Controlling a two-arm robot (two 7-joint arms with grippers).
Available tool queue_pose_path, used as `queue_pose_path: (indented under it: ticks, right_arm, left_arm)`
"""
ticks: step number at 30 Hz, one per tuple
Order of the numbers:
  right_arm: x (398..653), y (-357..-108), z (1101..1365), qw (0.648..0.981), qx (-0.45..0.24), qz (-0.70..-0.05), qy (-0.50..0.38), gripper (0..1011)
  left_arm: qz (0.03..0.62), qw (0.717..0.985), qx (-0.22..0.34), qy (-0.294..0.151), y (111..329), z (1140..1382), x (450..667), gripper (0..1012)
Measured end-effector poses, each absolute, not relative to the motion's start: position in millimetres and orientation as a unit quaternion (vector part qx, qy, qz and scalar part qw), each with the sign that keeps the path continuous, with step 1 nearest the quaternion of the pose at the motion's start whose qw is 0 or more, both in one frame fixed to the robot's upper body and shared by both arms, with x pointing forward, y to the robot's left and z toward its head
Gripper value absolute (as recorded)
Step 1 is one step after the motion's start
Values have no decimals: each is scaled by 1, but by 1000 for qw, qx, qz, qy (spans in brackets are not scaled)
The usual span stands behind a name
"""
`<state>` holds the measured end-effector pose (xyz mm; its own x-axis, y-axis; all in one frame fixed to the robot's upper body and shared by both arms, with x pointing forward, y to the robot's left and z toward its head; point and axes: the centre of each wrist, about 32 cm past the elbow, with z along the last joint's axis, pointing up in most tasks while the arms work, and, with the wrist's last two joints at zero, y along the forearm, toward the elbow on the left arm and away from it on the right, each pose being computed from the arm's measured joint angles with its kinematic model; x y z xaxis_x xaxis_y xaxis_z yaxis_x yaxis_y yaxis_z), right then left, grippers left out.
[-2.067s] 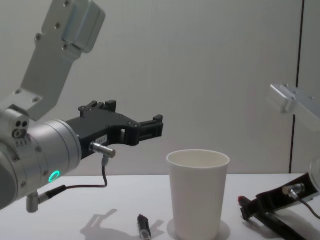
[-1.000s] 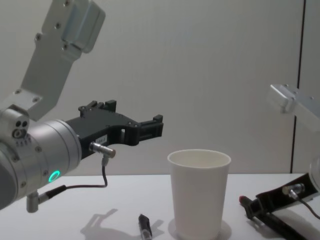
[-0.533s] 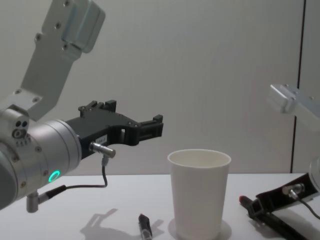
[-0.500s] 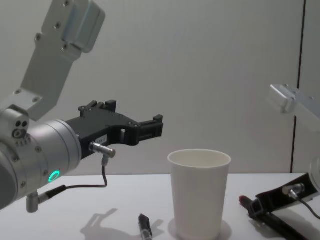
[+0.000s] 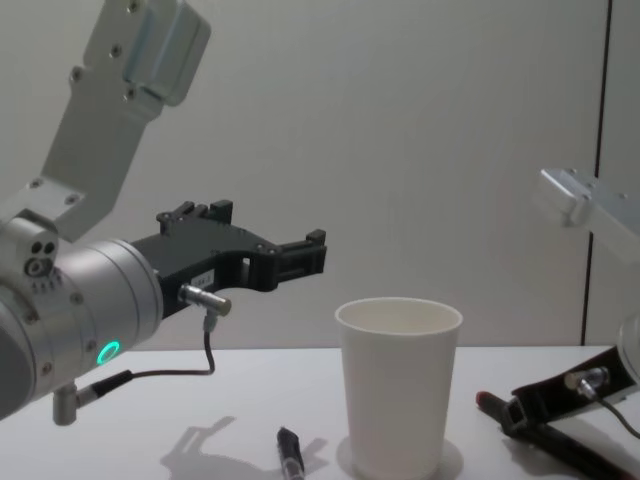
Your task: Place the pen into the pen holder.
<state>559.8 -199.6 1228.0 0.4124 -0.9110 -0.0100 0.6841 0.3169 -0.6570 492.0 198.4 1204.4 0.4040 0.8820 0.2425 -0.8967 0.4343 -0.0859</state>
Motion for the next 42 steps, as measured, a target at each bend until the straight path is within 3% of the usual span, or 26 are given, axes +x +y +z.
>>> queue_pose_path:
  ticks: [42]
  right_arm:
    - [557, -201, 1228, 785, -274, -533, 158, 187]
  left_arm:
    - [531, 837, 29, -126, 198, 1204, 492, 1001]
